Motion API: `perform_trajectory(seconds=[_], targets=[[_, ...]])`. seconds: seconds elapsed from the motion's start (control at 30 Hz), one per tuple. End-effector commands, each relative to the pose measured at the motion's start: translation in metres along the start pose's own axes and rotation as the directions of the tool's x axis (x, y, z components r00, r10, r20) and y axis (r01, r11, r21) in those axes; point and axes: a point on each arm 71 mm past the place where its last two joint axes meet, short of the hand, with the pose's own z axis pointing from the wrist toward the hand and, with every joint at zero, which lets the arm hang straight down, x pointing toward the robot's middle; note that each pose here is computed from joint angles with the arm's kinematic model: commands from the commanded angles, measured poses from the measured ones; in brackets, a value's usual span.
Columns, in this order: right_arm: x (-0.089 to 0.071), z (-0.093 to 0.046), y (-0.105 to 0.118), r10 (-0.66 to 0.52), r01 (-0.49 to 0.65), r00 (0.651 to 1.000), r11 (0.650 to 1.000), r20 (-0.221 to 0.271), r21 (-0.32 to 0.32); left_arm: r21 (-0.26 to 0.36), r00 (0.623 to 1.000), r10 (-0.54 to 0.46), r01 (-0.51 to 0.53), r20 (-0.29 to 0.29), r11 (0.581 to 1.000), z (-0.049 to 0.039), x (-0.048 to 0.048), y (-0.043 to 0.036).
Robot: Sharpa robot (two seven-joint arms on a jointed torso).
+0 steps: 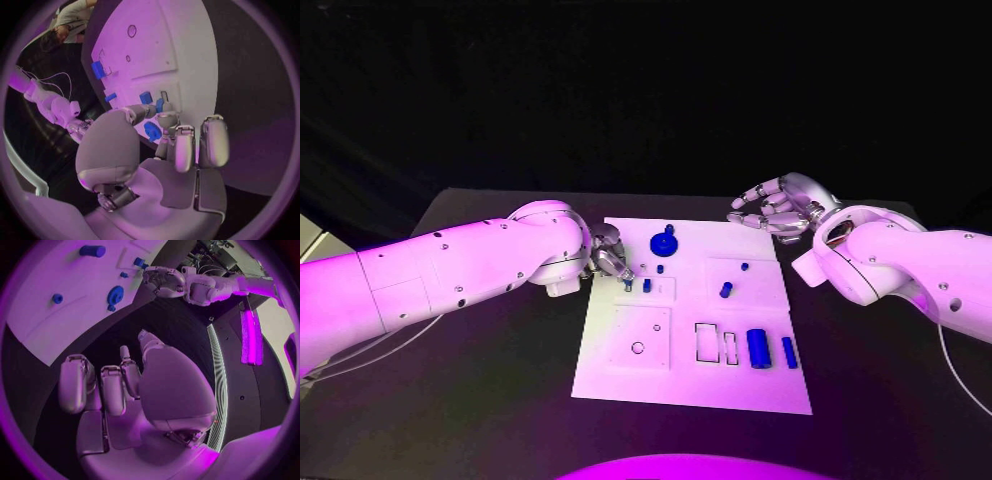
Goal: Assemble the parts on the task board
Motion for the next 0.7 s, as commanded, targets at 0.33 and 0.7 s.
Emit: perform_trajectory(seconds=[0.33,0.7], targets=[[0.0016,-0.0003,0.0001,-0.007,0.007,1.0,1.0,-0.016,-0.01,0.009,0.998,0.048,-0.048,-0.034,0.999,-0.0002,0.0046,-0.0017],[0.0015,-0.0003,-0.0003,-0.007,0.007,1.0,1.0,-0.016,-0.008,0.008,0.997,0.063,-0.063,-0.051,0.998,0.0005,0.0073,-0.002]])
